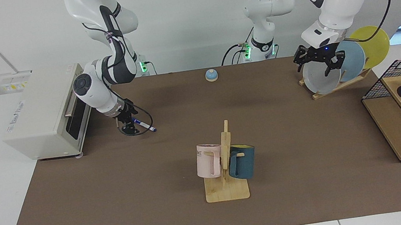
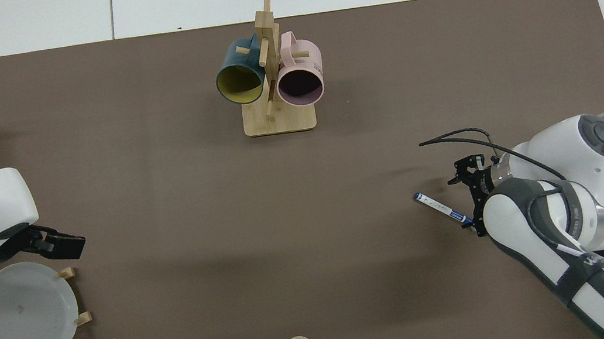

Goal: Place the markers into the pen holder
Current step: 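Lower the right gripper onto the marker and close it around it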

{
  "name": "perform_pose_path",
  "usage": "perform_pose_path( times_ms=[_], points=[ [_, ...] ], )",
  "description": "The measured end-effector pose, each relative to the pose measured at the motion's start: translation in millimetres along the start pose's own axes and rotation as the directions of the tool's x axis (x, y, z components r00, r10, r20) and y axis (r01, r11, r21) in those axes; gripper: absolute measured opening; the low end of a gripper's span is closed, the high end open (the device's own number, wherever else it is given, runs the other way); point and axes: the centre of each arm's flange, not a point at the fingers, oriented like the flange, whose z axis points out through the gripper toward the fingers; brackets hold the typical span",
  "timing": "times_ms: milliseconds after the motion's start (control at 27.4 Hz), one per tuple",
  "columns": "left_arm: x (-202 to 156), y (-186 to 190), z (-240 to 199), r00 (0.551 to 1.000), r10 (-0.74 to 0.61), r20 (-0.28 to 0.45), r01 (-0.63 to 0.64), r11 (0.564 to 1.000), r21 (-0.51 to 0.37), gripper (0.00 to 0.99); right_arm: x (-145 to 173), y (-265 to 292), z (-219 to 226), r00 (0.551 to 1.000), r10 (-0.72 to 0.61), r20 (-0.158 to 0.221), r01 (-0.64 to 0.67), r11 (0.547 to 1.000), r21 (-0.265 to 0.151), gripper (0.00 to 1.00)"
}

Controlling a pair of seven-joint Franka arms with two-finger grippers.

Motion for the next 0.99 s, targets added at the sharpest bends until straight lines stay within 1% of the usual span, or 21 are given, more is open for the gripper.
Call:
perform_pose_path(
  times_ms=[292, 585, 841, 877, 987],
  points=[
    [-7, 3, 3, 0.999, 0.034, 0.006, -0.034, 0.999, -0.003, 0.991, 4, 9, 11, 1.000, -0.003, -0.001, 0.003, 1.000, -0.023, 1.00],
    [-8, 5, 3, 0.999, 0.045, 0.007, -0.045, 0.999, -0.004, 0.991, 12, 16, 25, 1.000, -0.011, -0.013, 0.011, 1.000, -0.002, 1.00],
    [-7, 7, 3, 0.999, 0.052, 0.008, -0.052, 0.999, -0.004, 0.991, 13, 18, 28, 1.000, -0.019, -0.015, 0.019, 1.000, -0.002, 0.99],
    [-7, 8, 3, 0.999, 0.053, 0.008, -0.053, 0.999, -0.004, 0.991, 13, 18, 28, 1.000, -0.022, -0.015, 0.022, 1.000, -0.002, 0.97],
    [-7, 8, 3, 0.998, 0.055, 0.008, -0.055, 0.999, -0.004, 0.991, 13, 18, 28, 1.000, -0.028, -0.015, 0.028, 1.000, -0.001, 0.96]
  ],
)
